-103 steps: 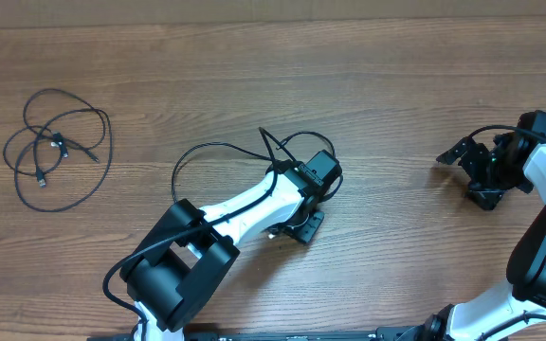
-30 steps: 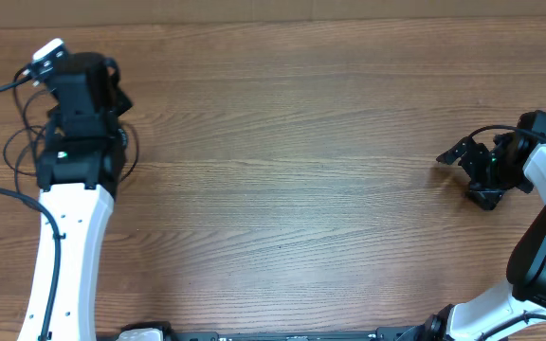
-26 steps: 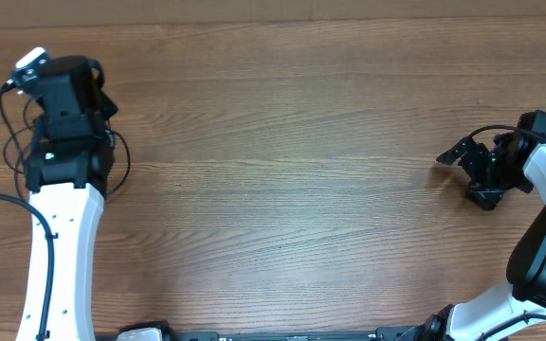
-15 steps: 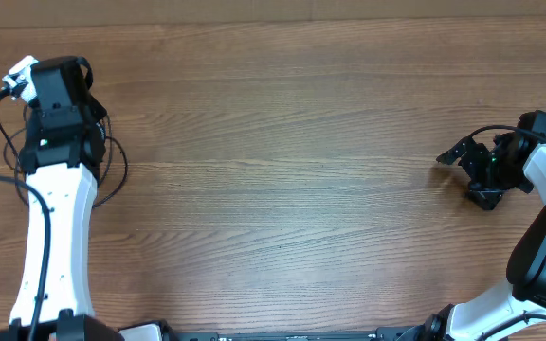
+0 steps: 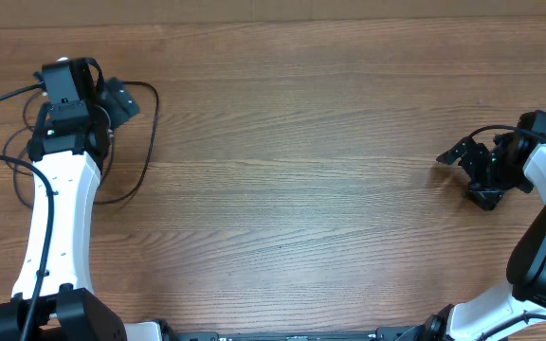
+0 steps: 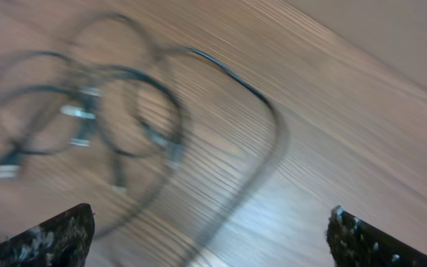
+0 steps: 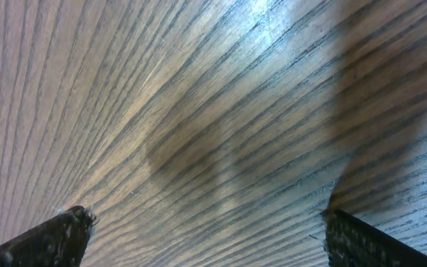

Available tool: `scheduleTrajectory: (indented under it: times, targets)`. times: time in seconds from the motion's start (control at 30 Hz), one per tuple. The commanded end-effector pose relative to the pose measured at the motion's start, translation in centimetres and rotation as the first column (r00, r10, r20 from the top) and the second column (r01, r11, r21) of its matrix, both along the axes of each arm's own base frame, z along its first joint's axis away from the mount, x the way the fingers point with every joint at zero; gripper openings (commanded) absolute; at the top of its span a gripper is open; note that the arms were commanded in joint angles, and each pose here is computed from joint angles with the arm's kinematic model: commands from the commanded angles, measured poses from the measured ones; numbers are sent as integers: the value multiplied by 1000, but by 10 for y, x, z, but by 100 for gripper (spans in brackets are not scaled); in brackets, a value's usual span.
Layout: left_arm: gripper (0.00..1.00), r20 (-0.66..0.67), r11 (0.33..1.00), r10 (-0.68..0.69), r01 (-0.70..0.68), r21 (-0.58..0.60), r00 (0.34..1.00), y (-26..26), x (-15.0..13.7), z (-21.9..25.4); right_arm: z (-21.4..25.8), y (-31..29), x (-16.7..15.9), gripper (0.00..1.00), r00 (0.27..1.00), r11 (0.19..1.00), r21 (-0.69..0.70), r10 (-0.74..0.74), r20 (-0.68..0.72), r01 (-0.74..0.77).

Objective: Untangle cables
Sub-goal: 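Open the left gripper to drop the cables at far left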

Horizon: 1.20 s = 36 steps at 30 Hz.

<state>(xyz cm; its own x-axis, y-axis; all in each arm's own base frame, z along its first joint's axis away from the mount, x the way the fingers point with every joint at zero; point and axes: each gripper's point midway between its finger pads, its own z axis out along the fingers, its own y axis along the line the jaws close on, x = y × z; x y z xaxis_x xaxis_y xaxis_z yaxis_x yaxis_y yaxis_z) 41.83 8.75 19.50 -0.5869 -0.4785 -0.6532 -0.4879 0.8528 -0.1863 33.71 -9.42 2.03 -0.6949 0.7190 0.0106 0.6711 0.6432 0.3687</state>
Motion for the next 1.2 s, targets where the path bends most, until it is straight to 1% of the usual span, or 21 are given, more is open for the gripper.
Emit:
scheduleTrajectory:
  times: [0.0, 0.07, 0.2, 0.3, 0.43, 1.17]
  targets:
    - [99, 40, 953, -252, 255, -163, 967, -50, 5, 2, 5, -5, 8, 100, 1000, 1000, -15, 1, 22, -1]
    - [99, 31, 936, -283, 283, -209, 959, -59, 0, -1, 5, -5, 8, 100, 1000, 1000, -15, 1, 22, -1]
    - [100, -28, 908, -324, 303, -288, 946, -75, -17, -12, 5, -5, 8, 100, 1000, 1000, -15, 2, 22, -1]
    - [100, -81, 880, -392, 348, -322, 917, -89, -32, -20, 5, -5, 8, 100, 1000, 1000, -15, 1, 22, -1]
    - [100, -129, 866, -425, 361, -346, 896, -103, -44, -27, 5, -5, 8, 100, 1000, 1000, -15, 2, 22, -1]
    - [99, -134, 862, -437, 372, -345, 890, -109, -45, -27, 5, -5, 8, 100, 1000, 1000, -15, 2, 22, -1]
